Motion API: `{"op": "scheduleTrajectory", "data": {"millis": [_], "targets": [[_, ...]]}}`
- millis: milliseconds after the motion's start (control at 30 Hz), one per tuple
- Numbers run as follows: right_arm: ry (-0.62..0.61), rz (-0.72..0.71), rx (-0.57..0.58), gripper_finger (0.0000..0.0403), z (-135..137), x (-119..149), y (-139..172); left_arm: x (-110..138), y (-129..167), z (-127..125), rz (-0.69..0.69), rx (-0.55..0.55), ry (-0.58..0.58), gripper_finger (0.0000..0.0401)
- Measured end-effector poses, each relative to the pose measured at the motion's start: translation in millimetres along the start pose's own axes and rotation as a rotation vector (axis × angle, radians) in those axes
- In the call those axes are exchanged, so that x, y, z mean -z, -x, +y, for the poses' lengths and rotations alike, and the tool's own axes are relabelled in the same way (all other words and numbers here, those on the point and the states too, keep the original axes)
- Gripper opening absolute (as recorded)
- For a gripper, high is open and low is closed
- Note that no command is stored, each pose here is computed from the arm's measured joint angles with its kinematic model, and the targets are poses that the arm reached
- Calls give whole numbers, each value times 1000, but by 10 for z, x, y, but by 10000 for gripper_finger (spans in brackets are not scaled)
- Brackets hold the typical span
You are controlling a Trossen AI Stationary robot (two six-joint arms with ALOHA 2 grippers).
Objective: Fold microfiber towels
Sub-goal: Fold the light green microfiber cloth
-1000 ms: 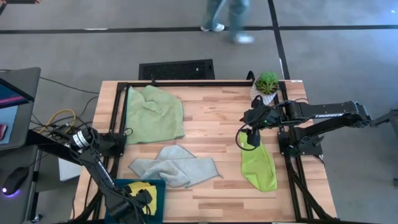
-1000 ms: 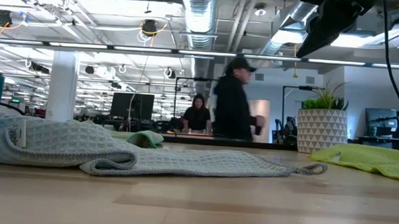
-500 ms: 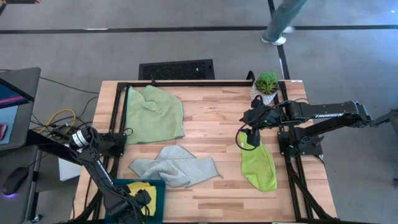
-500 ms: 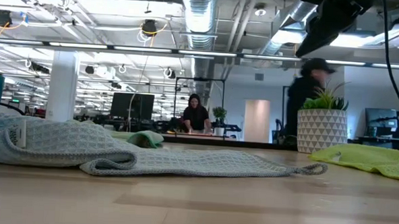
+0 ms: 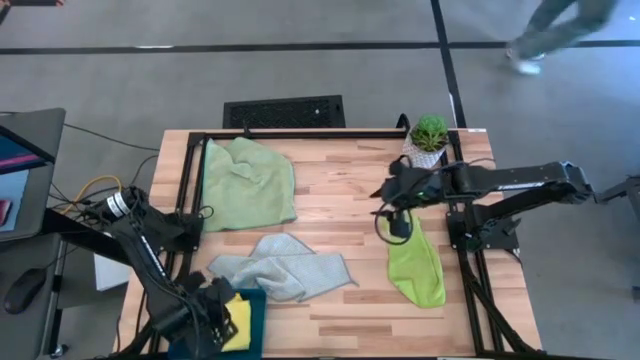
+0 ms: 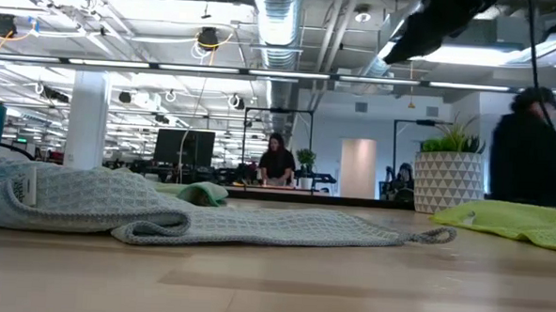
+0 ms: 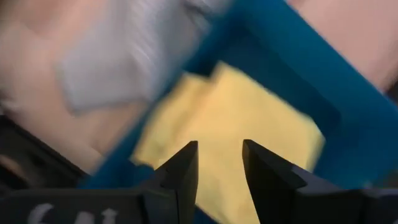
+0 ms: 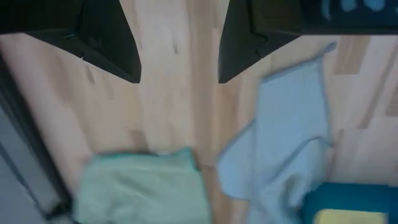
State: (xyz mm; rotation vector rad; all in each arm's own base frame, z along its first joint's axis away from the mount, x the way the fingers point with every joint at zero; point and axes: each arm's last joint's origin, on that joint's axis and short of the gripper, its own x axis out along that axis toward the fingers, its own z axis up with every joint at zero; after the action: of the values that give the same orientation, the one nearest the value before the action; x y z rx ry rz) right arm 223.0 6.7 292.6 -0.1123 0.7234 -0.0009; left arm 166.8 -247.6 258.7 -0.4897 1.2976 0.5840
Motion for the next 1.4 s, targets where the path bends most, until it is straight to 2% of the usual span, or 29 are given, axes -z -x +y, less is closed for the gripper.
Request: {"op": "scheduleTrajectory", "data": {"millis": [100,267,400,533,900,1233,1400], "targets": [[70,20,-28,238,23,-30,-255,-36,2,96,-67,-92,52,119],[236,0,-14,238,24,-83,-799,-75,5,204,-97,-206,121,119],[359,-89,16,238,25,-139,-1142,-97,14,249,-114,-252,173,119],[472,-168,48,238,42,-152,-1445,-105,11,245,-146,-242,191,119],[458,-134,23,238,86,-192,-2198,-366,-51,220,-257,-236,318,119],[457,-143,50,238,80,-163,-2759,-650,-116,238,-236,-288,291,119],[531,-106,109,238,7,-110,-2959,-732,-134,249,-231,-301,299,119]]}}
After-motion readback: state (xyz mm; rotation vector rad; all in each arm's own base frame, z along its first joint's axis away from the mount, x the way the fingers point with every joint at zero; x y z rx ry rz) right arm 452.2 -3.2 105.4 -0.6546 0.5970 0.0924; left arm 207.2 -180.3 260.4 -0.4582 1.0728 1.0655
